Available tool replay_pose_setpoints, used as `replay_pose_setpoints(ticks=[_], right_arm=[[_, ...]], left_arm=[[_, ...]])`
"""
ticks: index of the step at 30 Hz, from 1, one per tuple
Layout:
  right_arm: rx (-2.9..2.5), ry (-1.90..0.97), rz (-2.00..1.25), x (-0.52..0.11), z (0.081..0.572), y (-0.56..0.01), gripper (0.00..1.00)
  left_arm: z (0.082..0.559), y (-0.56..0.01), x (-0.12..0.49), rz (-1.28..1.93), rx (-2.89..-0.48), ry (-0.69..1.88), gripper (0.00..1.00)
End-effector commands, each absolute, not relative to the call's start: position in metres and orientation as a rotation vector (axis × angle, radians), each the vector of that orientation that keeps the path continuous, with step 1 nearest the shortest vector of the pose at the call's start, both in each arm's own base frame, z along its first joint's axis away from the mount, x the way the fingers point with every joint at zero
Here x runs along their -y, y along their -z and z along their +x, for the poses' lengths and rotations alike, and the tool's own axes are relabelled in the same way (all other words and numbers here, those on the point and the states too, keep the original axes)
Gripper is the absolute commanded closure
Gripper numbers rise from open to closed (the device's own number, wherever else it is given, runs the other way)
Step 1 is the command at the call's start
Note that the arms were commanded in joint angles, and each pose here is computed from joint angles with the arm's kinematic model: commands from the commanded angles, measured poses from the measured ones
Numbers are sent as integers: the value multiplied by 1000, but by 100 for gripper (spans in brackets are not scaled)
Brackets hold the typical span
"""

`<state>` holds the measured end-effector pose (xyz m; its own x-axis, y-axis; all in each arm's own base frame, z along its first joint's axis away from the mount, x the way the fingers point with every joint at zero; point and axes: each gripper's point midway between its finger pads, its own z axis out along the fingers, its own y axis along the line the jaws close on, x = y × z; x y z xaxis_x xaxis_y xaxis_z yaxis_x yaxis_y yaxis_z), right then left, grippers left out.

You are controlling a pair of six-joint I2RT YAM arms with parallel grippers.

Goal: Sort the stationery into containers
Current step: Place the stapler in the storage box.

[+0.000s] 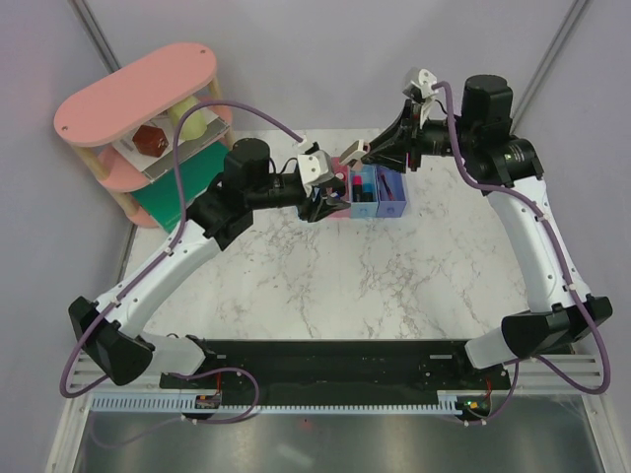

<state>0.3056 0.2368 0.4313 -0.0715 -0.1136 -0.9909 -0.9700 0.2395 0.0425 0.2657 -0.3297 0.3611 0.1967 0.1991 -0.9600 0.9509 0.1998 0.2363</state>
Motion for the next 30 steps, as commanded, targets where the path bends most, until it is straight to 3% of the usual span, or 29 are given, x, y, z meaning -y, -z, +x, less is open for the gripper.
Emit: replay_pose_setpoints(ticks=[1, 5, 10, 20, 30], right_arm=[[-1555, -823, -1072, -222, 336, -403, 100], [-1678, -703, -1124, -208, 348, -363, 100], [-1811, -567, -1106, -191, 368, -326, 100], [-2004, -280, -1086, -160, 424, -263, 100], [-2010, -163, -1284, -213, 454, -226, 100]], left_arm=[[269, -368, 304, 1267, -1261, 631, 47], [283, -364, 285, 1237, -1315, 507, 54], [301, -350, 259, 1215, -1391, 347, 54], [325, -342, 218, 1152, -1482, 190, 46], [330, -324, 172, 1089, -1573, 94, 45]])
